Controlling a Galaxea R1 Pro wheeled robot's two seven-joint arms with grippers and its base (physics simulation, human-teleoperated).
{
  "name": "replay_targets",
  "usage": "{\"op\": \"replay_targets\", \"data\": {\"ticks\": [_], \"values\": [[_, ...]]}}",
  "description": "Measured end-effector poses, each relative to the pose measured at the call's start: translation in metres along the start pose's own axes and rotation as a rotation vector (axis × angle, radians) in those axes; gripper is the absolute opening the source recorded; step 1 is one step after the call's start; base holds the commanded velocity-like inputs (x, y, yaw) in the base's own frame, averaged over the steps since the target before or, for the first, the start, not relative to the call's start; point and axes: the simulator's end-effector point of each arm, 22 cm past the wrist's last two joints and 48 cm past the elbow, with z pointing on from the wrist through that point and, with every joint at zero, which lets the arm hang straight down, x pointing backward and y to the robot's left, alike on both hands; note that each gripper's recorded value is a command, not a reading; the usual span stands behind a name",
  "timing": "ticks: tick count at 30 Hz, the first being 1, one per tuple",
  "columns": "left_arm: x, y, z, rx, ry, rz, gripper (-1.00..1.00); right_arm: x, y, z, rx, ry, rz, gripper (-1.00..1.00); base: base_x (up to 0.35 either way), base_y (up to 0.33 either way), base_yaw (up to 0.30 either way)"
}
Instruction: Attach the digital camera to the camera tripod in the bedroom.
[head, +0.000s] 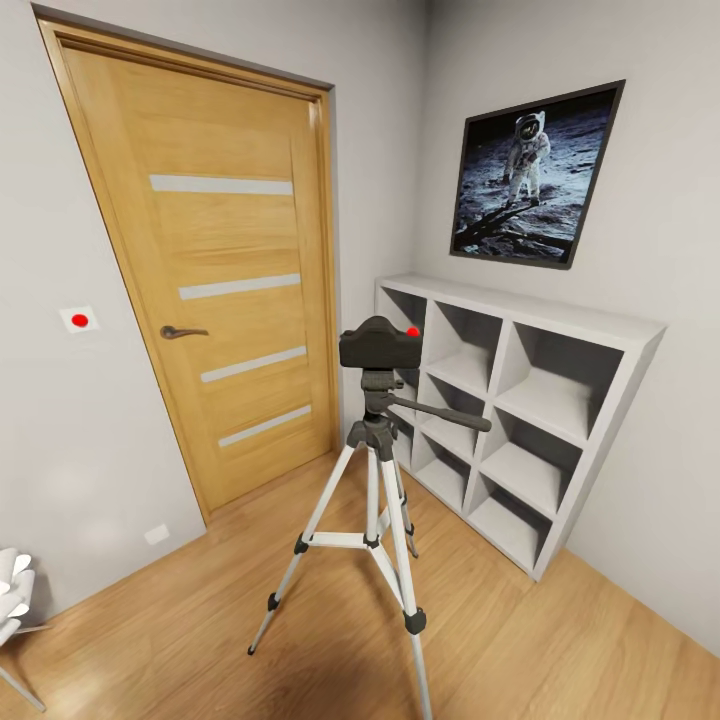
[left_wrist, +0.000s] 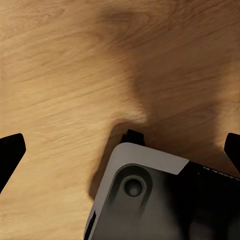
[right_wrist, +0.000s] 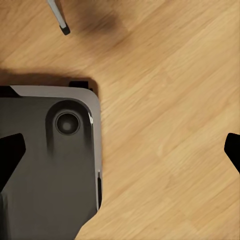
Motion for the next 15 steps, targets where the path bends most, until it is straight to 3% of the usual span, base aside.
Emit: {"op": "replay_targets", "data": {"ticks": [15], "values": [[0.0, -0.0016, -0.0001, 0.002, 0.0, -0.003, 1.0, -0.0001, 0.0001, 0.0, 0.0, 0.0, 0.002, 1.0, 0.0, 0.0, 0.0]]}}
